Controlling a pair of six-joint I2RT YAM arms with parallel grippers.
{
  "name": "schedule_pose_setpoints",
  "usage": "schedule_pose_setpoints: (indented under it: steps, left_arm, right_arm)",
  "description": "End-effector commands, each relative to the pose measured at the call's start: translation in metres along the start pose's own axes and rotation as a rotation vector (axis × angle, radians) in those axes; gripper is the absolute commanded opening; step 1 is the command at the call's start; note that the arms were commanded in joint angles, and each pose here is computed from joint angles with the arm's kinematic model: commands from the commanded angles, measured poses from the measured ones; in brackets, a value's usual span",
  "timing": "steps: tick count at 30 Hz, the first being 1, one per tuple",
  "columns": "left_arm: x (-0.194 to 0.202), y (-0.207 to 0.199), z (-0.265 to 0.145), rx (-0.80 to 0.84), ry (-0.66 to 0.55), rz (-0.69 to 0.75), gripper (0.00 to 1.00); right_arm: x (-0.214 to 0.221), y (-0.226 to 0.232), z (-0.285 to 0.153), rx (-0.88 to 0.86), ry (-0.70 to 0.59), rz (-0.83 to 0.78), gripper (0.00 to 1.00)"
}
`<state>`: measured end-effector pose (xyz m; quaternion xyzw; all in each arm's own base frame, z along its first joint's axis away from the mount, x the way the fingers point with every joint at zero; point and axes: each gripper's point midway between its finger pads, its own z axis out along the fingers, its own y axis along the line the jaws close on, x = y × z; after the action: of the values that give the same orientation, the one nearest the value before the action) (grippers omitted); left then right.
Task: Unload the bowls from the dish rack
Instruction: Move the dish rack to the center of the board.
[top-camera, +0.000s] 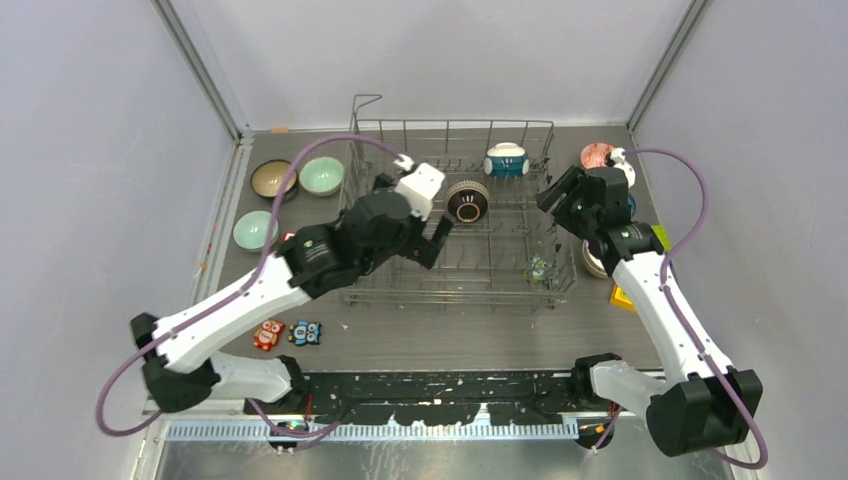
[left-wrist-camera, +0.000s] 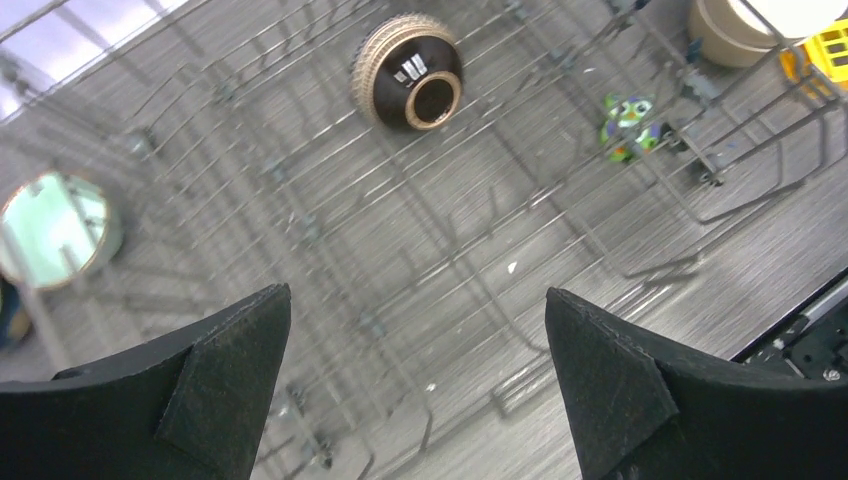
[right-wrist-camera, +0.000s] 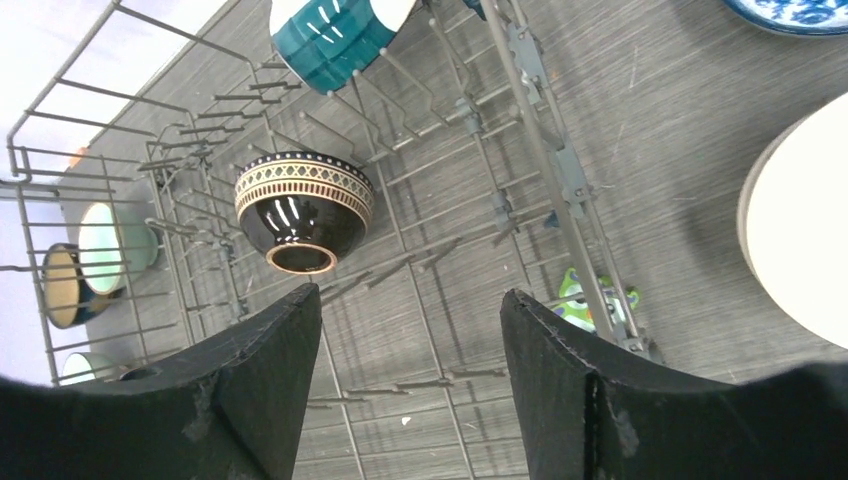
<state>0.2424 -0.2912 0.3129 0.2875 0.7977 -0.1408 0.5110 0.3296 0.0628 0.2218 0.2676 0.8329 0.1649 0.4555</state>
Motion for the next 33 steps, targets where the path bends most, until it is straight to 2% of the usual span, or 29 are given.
schedule_pose_setpoints:
  steps: [1,9,12,17,23,28,33]
  left_arm:
    - [0.005,0.042,-0.042,-0.125,-0.062,-0.061,1.00]
    - [0.041,0.071,-0.059,-0.230,-0.042,-0.069,1.00]
    - [0.045,0.085,-0.061,-0.281,-0.038,-0.062,1.00]
    - [0.044,0.110,-0.058,-0.327,-0.014,-0.125,1.00]
    - [0.049,0.128,-0.039,-0.316,0.045,-0.256,1.00]
    - [0.068,0.147,-0.020,-0.324,0.105,-0.360,0.97]
    - [0.082,0.157,-0.001,-0.324,0.172,-0.417,0.91]
  right_arm:
    - [-0.036,0.043,-0.001,-0.118,-0.081,0.059,0.72]
    - [-0.042,0.088,0.040,-0.224,-0.043,0.393,0.72]
    - [-0.048,0.103,0.050,-0.217,-0.072,0.451,0.72]
    - [-0.070,0.105,0.055,-0.117,-0.198,0.347,0.71]
    - [-0.110,0.056,0.043,0.099,-0.332,0.130,0.71]
    - [-0.104,-0.002,0.043,0.202,-0.306,0.122,0.71]
    - [-0.072,-0.021,0.043,0.209,-0.237,0.131,0.71]
